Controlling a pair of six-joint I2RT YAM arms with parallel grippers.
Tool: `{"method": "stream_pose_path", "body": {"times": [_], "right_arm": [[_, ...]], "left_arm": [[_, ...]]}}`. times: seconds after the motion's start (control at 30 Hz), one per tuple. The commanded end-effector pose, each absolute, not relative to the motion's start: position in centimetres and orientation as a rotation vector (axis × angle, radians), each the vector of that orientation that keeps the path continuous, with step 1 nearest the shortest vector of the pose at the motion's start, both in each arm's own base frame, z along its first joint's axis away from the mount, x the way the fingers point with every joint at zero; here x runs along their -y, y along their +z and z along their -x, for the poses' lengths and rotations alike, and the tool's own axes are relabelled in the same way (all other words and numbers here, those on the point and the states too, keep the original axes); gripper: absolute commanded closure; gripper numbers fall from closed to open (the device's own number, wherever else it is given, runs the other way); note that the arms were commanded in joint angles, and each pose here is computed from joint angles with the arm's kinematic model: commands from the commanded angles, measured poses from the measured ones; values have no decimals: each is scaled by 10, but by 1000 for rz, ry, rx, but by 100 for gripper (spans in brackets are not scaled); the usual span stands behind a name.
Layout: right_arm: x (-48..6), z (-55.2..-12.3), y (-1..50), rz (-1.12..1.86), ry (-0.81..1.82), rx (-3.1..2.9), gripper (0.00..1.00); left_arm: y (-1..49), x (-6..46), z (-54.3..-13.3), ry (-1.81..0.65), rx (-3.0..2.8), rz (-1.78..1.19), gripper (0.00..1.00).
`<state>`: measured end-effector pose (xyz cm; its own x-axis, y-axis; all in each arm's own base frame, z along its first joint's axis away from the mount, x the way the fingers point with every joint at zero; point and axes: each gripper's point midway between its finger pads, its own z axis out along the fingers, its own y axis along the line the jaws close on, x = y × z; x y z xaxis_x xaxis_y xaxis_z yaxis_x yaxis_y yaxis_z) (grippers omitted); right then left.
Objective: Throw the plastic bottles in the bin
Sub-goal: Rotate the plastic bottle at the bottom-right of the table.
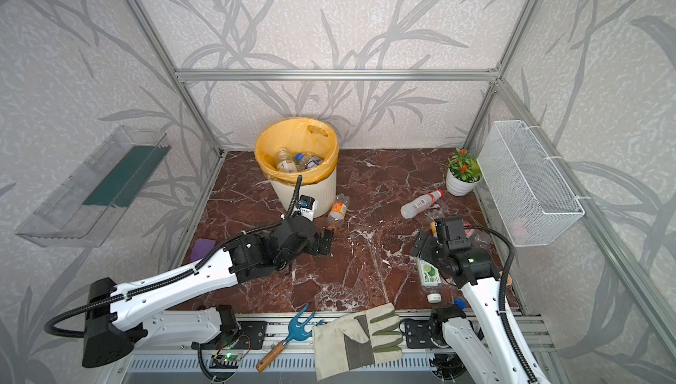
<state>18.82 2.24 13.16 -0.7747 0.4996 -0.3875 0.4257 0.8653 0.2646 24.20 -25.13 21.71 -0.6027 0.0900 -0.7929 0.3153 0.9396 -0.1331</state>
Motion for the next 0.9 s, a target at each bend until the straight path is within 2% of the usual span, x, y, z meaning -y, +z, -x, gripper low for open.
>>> {"method": "stream_pose_path", "body": {"times": [0.0,0.1,0.57,0.67,0.87], "right_arm": [[-22,-169,112,-758,226,-2642,1],[-25,-169,109,-765,249,-2643,1],[-3,-177,60,-832,18,-2696,1],[-8,-179,54,-832,69,-2686,1],[-52,-187,54,-716,367,-2735,1]], "left_arm": [[230,240,-242,-306,-2184,-240,1],[231,238,-241,-310,-2178,-237,1],[229,234,-241,-303,-2180,-235,1],[227,236,-241,-312,-2186,-228,1],[224,238,-242,-308,-2188,-236,1]]}}
